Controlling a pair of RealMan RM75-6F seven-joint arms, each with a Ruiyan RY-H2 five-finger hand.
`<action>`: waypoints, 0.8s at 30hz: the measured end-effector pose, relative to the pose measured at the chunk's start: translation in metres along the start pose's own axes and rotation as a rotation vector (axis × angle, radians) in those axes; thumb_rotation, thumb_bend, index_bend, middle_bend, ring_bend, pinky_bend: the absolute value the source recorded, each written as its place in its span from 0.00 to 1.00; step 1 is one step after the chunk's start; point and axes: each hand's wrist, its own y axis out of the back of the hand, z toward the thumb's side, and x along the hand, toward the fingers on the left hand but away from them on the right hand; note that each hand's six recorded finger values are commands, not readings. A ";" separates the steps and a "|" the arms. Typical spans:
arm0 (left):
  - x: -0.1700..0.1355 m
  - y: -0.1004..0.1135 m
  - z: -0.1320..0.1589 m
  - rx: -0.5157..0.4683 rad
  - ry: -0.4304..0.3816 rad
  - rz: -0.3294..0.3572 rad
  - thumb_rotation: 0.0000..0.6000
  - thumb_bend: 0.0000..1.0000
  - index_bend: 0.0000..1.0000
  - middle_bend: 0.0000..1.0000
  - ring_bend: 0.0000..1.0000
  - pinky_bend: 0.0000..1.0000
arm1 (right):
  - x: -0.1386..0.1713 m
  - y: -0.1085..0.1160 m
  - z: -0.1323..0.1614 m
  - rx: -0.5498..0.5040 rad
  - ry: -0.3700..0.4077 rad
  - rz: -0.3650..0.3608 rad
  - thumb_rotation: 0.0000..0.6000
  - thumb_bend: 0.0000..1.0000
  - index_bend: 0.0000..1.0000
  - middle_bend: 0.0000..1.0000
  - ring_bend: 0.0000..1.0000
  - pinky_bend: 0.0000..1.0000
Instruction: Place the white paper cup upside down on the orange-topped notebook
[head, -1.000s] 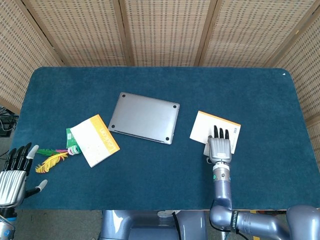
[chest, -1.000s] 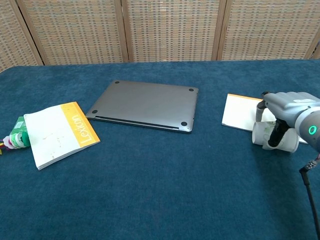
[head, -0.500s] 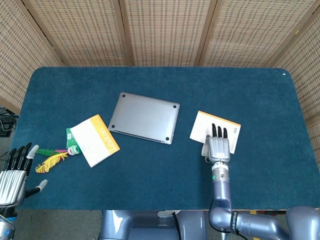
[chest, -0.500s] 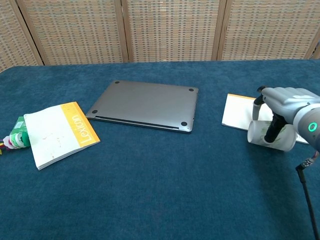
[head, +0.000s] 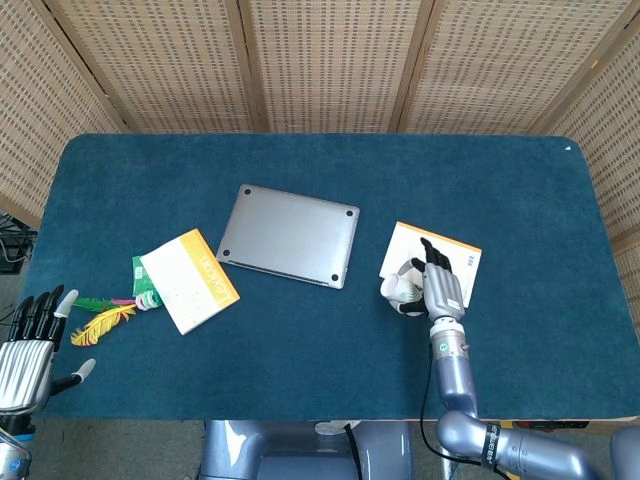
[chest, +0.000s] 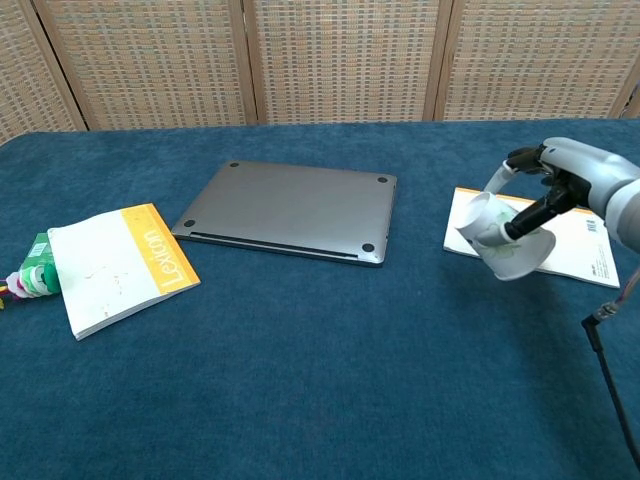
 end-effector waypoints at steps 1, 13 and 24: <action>0.000 0.000 0.000 0.000 0.000 0.000 1.00 0.19 0.00 0.00 0.00 0.00 | 0.000 0.001 0.000 -0.038 0.007 0.002 1.00 0.29 0.51 0.02 0.00 0.00; -0.001 -0.002 0.002 0.006 -0.006 -0.005 1.00 0.19 0.00 0.00 0.00 0.00 | -0.005 0.003 -0.004 -0.418 0.047 0.053 1.00 0.29 0.51 0.01 0.00 0.00; -0.001 -0.002 0.002 0.008 -0.005 -0.006 1.00 0.19 0.00 0.00 0.00 0.00 | -0.018 -0.012 -0.031 -0.375 0.049 0.050 1.00 0.29 0.51 0.01 0.00 0.00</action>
